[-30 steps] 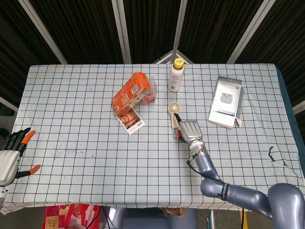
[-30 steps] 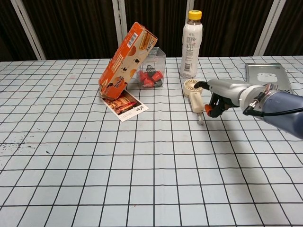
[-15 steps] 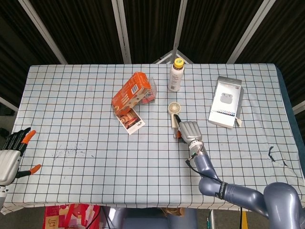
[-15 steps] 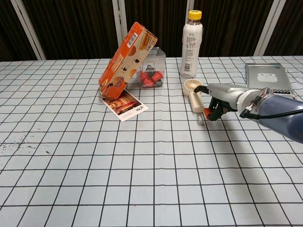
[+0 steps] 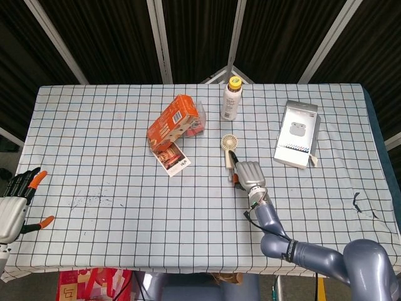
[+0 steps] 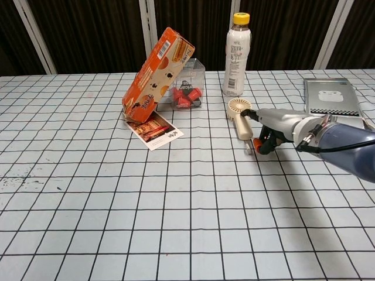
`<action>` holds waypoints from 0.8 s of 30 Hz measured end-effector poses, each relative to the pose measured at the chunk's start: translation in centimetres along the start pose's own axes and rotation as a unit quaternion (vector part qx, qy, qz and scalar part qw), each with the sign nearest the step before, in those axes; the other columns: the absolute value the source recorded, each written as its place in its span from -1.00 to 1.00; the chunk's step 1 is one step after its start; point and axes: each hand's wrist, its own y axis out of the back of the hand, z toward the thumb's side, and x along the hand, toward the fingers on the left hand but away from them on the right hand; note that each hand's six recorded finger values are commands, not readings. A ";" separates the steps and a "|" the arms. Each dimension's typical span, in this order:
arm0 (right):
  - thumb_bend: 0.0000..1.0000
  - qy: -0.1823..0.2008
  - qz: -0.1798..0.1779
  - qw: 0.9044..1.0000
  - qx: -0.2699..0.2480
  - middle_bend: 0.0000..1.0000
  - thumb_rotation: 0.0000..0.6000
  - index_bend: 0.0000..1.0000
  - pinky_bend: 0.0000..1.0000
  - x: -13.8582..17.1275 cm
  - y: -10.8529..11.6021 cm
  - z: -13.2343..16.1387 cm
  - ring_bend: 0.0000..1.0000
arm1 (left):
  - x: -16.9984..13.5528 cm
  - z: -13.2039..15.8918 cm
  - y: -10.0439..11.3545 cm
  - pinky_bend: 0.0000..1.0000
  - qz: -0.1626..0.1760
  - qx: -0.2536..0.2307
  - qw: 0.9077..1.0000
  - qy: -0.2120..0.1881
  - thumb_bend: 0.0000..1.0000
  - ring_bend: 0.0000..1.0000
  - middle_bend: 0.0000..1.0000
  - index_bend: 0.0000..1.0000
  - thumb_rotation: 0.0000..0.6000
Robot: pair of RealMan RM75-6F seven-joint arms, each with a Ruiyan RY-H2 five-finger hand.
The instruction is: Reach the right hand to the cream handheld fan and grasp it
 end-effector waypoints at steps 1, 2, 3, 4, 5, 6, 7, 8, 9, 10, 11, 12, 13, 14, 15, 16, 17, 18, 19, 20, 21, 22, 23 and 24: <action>0.35 0.000 0.002 1.000 0.000 0.62 1.00 -1.00 0.81 0.0 -0.2 0.0 0.83 | 0.0 0.0 0.0 -1.00 0.000 0.000 1.000 0.000 -0.92 -1.00 -1.00 -1.00 1.00; 0.35 0.000 0.004 1.000 0.000 0.62 1.00 -1.00 0.81 0.1 -0.3 0.1 0.83 | 0.0 0.0 0.0 -1.00 0.000 0.000 1.000 0.000 -0.92 -1.00 -1.00 -1.00 1.00; 0.35 0.000 0.005 1.000 0.000 0.62 1.00 -1.00 0.81 0.1 -0.5 0.1 0.83 | 0.0 0.0 0.0 -1.00 0.000 0.000 1.000 0.000 -0.92 -1.00 -1.00 -1.00 1.00; 0.35 0.000 0.007 1.000 0.000 0.62 1.00 -1.00 0.81 0.2 -0.7 0.1 0.83 | 0.0 0.0 0.0 -1.00 0.000 -0.001 1.000 0.000 -0.92 -1.00 -1.00 -1.00 1.00; 0.35 -0.001 0.009 1.000 0.000 0.62 1.00 -1.00 0.81 0.2 -0.8 0.1 0.83 | 0.0 0.0 0.0 -1.00 0.000 -0.001 1.000 0.000 -0.92 -1.00 -1.00 -1.00 1.00; 0.35 -0.002 0.010 1.000 0.001 0.62 1.00 -1.00 0.81 0.2 -1.0 0.0 0.83 | 0.0 0.0 0.0 -1.00 0.000 -0.001 1.000 0.000 -0.92 -1.00 -1.00 -1.00 1.00; 0.35 -0.003 0.013 1.000 0.001 0.62 1.00 -1.00 0.81 0.2 -1.2 0.0 0.83 | 0.0 0.0 0.0 -1.00 0.000 -0.001 1.000 0.000 -0.92 -1.00 -1.00 -1.00 1.00; 0.35 -0.003 0.015 1.000 0.002 0.62 1.00 -1.00 0.81 0.2 -1.3 0.0 0.83 | 0.0 0.0 0.0 -1.00 0.000 -0.001 1.000 0.000 -0.92 -1.00 -1.00 -1.00 1.00; 0.35 -0.004 0.017 1.000 0.002 0.62 1.00 -1.00 0.81 0.3 -1.5 -0.1 0.83 | 0.0 0.0 0.0 -1.00 0.000 -0.001 1.000 0.000 -0.92 -1.00 -1.00 -1.00 1.00; 0.35 -0.006 0.018 1.000 0.003 0.62 1.00 -1.00 0.81 0.3 -1.6 -0.1 0.83 | 0.0 0.0 0.0 -1.00 0.000 -0.001 1.000 0.000 -0.92 -1.00 -1.00 -1.00 1.00; 0.35 -0.006 0.019 1.000 0.003 0.62 1.00 -1.00 0.81 0.3 -1.7 -0.2 0.83 | 0.0 0.0 0.0 -1.00 0.000 -0.001 1.000 0.000 -0.92 -1.00 -1.00 -1.00 1.00; 0.35 -0.007 0.020 1.000 0.003 0.62 1.00 -1.00 0.81 0.3 -1.8 -0.2 0.83 | 0.0 0.0 0.0 -1.00 0.000 -0.002 1.000 0.001 -0.92 -1.00 -1.00 -1.00 1.00; 0.35 -0.008 0.019 1.000 0.001 0.62 1.00 -1.00 0.81 0.3 -1.7 -0.2 0.83 | 0.0 0.0 0.0 -1.00 0.000 -0.001 1.000 0.001 -0.92 -1.00 -1.00 -1.00 1.00; 0.35 -0.008 0.018 1.000 0.000 0.62 1.00 -1.00 0.81 0.3 -1.6 -0.2 0.83 | 0.0 0.0 0.0 -1.00 0.000 -0.001 1.000 0.001 -0.92 -1.00 -1.00 -1.00 1.00; 0.35 -0.008 0.016 1.000 -0.001 0.62 1.00 -1.00 0.81 0.3 -1.5 -0.1 0.83 | 0.0 0.0 0.0 -1.00 0.000 -0.002 1.000 0.001 -0.92 -1.00 -1.00 -1.00 1.00; 0.35 -0.006 0.012 1.000 -0.003 0.62 1.00 -1.00 0.81 0.3 -1.3 -0.1 0.83 | 0.0 0.0 0.0 -1.00 0.000 -0.002 1.000 0.001 -0.92 -1.00 -1.00 -1.00 1.00; 0.35 -0.005 0.007 1.000 -0.005 0.62 1.00 -1.00 0.81 0.2 -1.0 0.0 0.83 | 0.0 0.0 0.0 -1.00 0.000 -0.002 1.000 0.002 -0.92 -1.00 -1.00 -1.00 1.00; 0.35 -0.003 0.002 1.000 -0.006 0.62 1.00 -1.00 0.81 0.3 -0.7 0.1 0.83 | 0.1 0.0 0.0 -1.00 0.000 -0.002 1.000 0.001 -0.92 -1.00 -1.00 -1.00 1.00; 0.35 -0.001 -0.007 1.000 -0.009 0.62 1.00 -1.00 0.80 0.3 -0.2 0.3 0.82 | 0.1 0.0 0.0 -1.00 0.000 -0.002 1.000 0.001 -0.92 -1.00 -1.00 -1.00 1.00; 0.35 0.002 -0.015 1.000 -0.011 0.62 1.00 -1.00 0.78 0.3 0.3 0.4 0.80 | 0.1 0.0 0.0 -1.00 0.000 -0.002 1.000 0.001 -0.92 -1.00 -1.00 -1.00 1.00; 0.35 0.005 -0.023 1.000 -0.014 0.62 1.00 -1.00 0.75 0.4 0.8 0.6 0.77 | 0.0 0.0 0.0 -1.00 0.001 -0.001 1.000 0.001 -0.92 -1.00 -1.00 -1.00 1.00; 0.35 0.010 -0.035 0.999 -0.018 0.59 1.00 -1.00 0.70 0.5 1.6 0.8 0.72 | 0.0 0.0 0.0 -1.00 0.001 -0.001 1.000 0.001 -0.92 -1.00 -1.00 -1.00 1.00; 0.35 0.014 -0.046 0.999 -0.022 0.54 1.00 -1.00 0.63 0.7 2.2 1.0 0.67 | 0.0 0.0 0.0 -1.00 0.002 -0.001 1.000 0.001 -0.92 -1.00 -1.00 -1.00 1.00; 0.35 0.020 -0.061 0.998 -0.028 0.50 1.00 -1.00 0.58 0.9 3.1 1.2 0.63 | 0.0 0.0 0.0 -1.00 0.003 0.000 1.000 0.001 -0.92 -1.00 -1.00 -1.00 1.00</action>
